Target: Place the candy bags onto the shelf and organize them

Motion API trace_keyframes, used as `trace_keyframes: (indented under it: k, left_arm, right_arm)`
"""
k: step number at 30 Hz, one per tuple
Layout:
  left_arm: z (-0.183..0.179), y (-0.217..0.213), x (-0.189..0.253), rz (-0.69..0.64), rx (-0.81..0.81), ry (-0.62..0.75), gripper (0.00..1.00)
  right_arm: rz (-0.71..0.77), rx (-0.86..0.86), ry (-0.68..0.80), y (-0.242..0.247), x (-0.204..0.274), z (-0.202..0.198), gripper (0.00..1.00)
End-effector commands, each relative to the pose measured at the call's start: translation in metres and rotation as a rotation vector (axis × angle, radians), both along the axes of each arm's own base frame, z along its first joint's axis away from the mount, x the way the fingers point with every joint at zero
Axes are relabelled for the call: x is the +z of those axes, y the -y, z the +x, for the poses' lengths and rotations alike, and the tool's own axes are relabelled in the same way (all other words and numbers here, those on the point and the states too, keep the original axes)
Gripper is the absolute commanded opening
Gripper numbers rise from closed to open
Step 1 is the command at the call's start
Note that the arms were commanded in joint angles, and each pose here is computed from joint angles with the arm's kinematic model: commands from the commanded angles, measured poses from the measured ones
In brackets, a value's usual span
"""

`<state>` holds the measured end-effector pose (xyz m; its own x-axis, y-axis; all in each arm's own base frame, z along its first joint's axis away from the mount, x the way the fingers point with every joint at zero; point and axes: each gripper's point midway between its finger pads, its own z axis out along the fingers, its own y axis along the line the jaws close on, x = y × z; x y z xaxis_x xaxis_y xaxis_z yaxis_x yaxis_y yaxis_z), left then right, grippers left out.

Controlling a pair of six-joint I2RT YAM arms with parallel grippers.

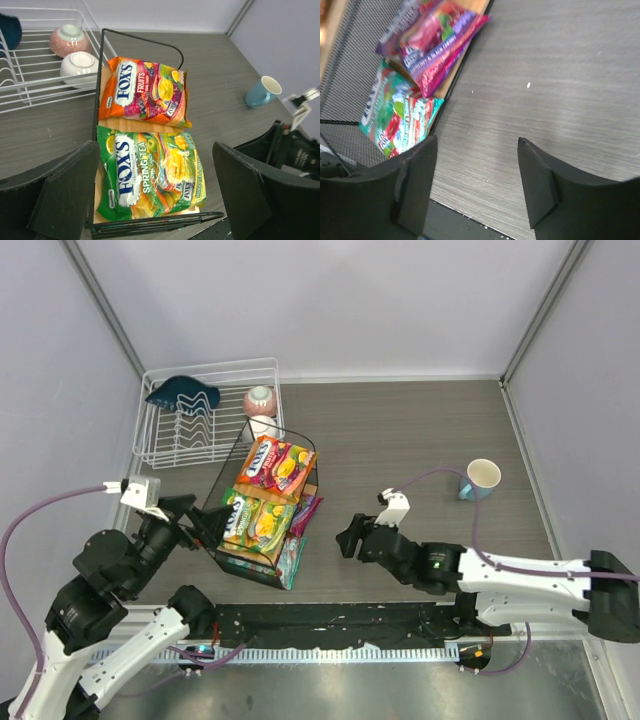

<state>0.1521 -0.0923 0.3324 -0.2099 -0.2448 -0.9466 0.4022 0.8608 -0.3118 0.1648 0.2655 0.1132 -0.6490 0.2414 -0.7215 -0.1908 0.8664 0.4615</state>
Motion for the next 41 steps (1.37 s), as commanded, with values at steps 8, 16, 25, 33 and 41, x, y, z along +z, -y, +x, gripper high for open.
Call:
trace_keyframes:
  k: [8, 16, 25, 33, 41]
  left_arm:
    - [0.005, -0.011, 0.016, 0.071, 0.058, -0.026, 1.0]
    - [0.003, 0.002, 0.021, 0.026, -0.009, 0.022, 1.0]
    - [-0.004, -0.004, 0.029, 0.005, -0.011, 0.058, 1.0]
    - [-0.007, -0.003, 0.03, -0.008, -0.025, 0.07, 1.0]
    - [-0.006, -0.002, 0.027, 0.004, -0.025, 0.058, 1.0]
  right_arm:
    - [0.002, -0.184, 0.199, 0.063, 0.061, 0.023, 0.81]
    - [-0.005, -0.227, 0.212, 0.073, 0.067, 0.026, 0.88]
    - [-0.007, -0.26, 0.212, 0.082, 0.066, 0.027, 0.99]
    - [-0.015, -0.274, 0.205, 0.088, 0.063, 0.025, 1.0]
    - [-0.014, -0.289, 0.2, 0.094, 0.058, 0.024, 1.0]
